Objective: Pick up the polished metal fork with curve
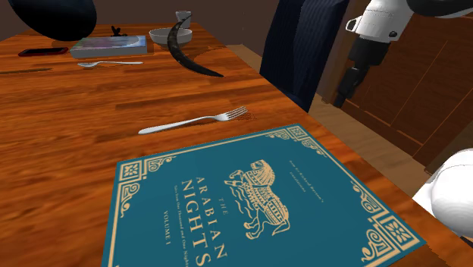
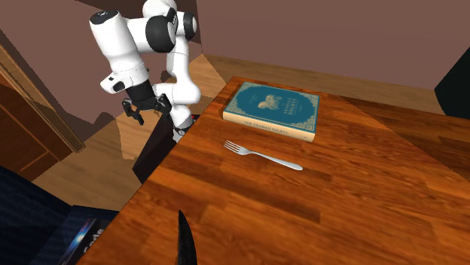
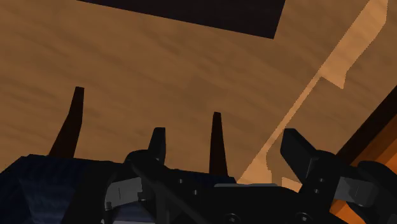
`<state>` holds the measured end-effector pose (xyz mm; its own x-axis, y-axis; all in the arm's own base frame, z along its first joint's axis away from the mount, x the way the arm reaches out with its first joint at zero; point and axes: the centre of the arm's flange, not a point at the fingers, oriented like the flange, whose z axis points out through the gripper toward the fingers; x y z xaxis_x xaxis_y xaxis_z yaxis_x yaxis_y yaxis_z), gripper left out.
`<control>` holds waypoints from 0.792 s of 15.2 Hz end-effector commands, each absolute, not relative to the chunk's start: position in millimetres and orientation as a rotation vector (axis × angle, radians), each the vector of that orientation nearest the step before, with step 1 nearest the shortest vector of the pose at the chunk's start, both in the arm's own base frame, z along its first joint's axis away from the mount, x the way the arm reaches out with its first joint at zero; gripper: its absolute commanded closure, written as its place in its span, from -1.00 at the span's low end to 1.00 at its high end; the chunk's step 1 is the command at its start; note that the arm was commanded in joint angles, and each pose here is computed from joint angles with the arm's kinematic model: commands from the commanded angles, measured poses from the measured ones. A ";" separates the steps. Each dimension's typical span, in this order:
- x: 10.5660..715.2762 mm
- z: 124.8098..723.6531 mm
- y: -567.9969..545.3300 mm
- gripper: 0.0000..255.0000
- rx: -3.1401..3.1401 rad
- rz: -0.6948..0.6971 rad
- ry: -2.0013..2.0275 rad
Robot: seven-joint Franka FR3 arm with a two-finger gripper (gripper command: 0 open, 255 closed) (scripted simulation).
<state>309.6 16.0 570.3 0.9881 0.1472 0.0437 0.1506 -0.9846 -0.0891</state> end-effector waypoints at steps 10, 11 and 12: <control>385.6 593.4 113.4 -1.00 -3.020 -0.025 -0.651; 392.3 595.7 125.5 -1.00 -3.014 -0.022 -0.698; 398.7 597.9 137.8 -1.00 -3.007 -0.018 -0.745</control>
<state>392.7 124.7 596.1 0.8991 0.4370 0.0242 0.4377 -0.8981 -0.0429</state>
